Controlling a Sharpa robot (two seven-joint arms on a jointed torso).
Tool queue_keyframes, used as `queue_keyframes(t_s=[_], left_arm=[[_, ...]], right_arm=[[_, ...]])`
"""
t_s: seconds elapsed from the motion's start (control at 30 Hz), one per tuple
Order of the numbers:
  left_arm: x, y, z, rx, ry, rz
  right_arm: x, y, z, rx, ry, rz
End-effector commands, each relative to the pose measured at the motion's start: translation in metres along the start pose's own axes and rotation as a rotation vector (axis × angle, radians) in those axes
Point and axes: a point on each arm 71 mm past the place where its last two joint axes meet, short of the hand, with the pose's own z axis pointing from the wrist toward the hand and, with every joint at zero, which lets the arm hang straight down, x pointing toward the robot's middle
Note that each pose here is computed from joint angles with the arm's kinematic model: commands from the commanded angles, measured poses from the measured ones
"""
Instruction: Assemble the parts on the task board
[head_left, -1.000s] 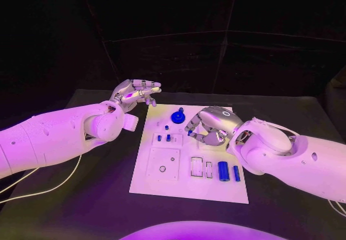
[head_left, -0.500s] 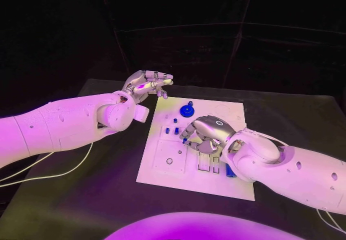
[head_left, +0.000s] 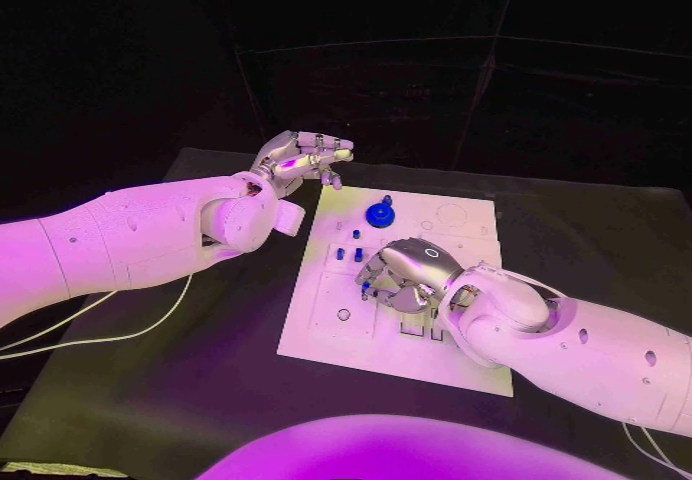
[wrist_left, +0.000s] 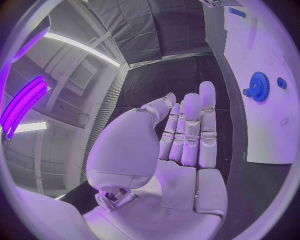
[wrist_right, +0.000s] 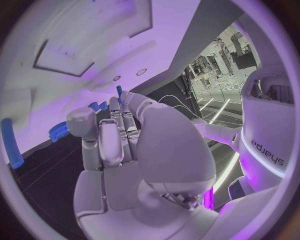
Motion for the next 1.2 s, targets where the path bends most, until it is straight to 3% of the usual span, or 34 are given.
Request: queue_keyframes(t_s=[0.03, 1.2], left_arm=[[0.0006, -0.0017, 0.0005, 0.011, 0.005, -0.005], [0.0001, -0.0016, 0.0006, 0.011, 0.005, -0.005]], right_arm=[[0.001, 0.0023, 0.0011, -0.019, 0.014, -0.014], [0.007, -0.002, 0.0024, 0.0, 0.085, -0.048]])
